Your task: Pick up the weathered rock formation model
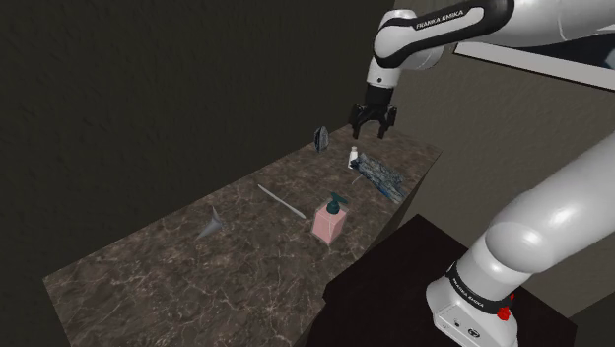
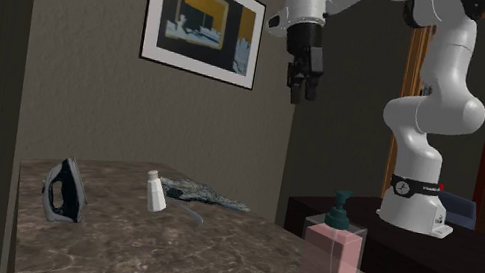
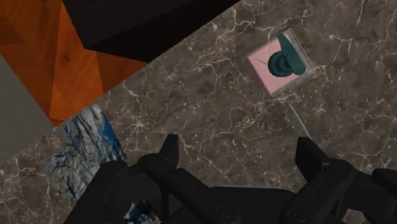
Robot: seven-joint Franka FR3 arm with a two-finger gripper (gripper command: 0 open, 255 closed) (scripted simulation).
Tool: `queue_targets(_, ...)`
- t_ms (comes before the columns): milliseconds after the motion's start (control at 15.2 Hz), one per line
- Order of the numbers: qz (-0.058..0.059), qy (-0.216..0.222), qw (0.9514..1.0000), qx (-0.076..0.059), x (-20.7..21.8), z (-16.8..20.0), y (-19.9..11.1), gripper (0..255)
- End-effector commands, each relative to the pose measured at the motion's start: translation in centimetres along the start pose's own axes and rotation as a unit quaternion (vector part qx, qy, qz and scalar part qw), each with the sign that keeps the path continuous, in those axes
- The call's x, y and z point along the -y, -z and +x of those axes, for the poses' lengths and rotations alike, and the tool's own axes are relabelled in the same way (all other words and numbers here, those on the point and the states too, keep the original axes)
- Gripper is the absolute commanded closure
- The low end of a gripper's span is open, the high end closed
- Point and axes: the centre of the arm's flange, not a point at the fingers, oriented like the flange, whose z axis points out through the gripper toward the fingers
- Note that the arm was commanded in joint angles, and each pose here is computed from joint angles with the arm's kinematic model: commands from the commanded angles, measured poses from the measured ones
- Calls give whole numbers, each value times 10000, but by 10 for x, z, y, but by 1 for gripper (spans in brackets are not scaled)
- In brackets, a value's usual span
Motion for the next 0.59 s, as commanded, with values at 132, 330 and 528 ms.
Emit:
queue_targets(132,44,-574,9983,24,-10,51,-24,0)
queue_targets(330,77,-994,9950,46,-20,85,-43,0)
queue_targets(528,109,-1412,9899,67,-33,118,-62,0)
